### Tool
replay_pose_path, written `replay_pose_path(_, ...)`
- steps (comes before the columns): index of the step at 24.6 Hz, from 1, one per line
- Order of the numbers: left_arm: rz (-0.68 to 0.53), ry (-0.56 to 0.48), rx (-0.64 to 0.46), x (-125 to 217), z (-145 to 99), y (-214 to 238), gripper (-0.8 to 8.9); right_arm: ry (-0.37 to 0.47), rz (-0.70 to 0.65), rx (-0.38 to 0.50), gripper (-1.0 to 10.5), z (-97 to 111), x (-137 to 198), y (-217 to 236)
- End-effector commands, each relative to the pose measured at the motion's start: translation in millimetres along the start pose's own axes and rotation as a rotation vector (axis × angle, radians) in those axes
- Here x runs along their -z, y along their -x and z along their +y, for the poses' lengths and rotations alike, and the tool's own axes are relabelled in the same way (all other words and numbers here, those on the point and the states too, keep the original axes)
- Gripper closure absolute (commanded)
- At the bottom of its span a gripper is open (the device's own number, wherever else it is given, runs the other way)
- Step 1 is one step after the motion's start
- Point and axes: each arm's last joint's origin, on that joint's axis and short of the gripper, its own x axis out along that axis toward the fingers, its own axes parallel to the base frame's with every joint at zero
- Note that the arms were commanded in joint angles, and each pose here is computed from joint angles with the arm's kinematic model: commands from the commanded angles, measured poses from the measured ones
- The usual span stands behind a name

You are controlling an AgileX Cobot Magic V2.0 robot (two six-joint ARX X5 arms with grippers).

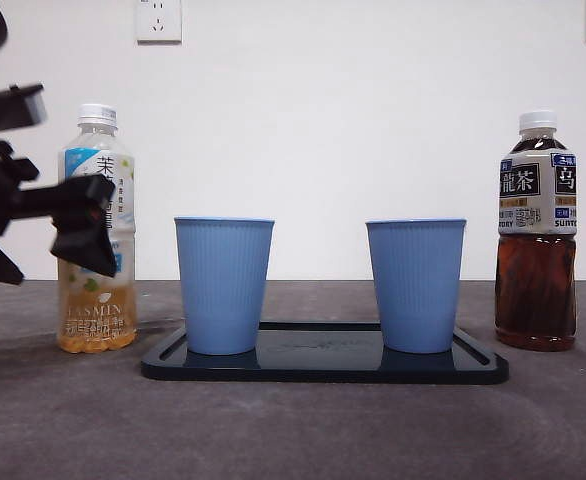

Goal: Pour the drink into the cup

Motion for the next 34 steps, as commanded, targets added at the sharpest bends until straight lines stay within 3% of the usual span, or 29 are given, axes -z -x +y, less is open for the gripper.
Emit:
replay_pose_path(1, 0.001, 0.026, 0.003, -5.6, -0.4, 12.7, 3.12, 0.012, -0.018, -0.007, 4.6, 1.5, -4.5, 2.2)
replay_pose_path(7, 0.025, 0.018, 0.022, -7.9, -0.1, 47.6, 3.13, 0.011, -0.017, -0.007, 4.6, 1.5, -4.5, 2.1)
replay_pose_path(18, -0.033, 0.066, 0.271, -10.2, -3.8, 112.0, 3.19, -0.025, 0.045, -0.004, 4.6, 0.8, -3.9, -9.0)
replay_pose_path(25, -0.079, 0.091, 0.415, -12.9, -3.2, 145.0, 3.24, -0.047, 0.163, -0.107, 4.6, 2.7, -1.1, -26.1)
replay_pose_path(27, -0.081, 0.091, 0.435, -11.9, -2.8, 149.9, 3.35, -0.052, 0.19, -0.117, 5.2, 2.7, -0.2, -30.5)
replay_pose_path(30, -0.06, 0.092, 0.431, -9.1, -2.2, 151.1, 4.21, -0.055, 0.206, -0.131, 5.5, 2.9, 0.3, -32.9)
replay_pose_path(31, -0.054, 0.092, 0.43, -8.5, -2.1, 151.0, 4.51, -0.055, 0.206, -0.131, 6.0, 2.9, 0.3, -33.0)
replay_pose_path(34, -0.054, 0.093, 0.43, -8.5, -2.1, 151.0, 7.0, -0.055, 0.207, -0.13, 8.6, 2.8, 0.4, -33.0)
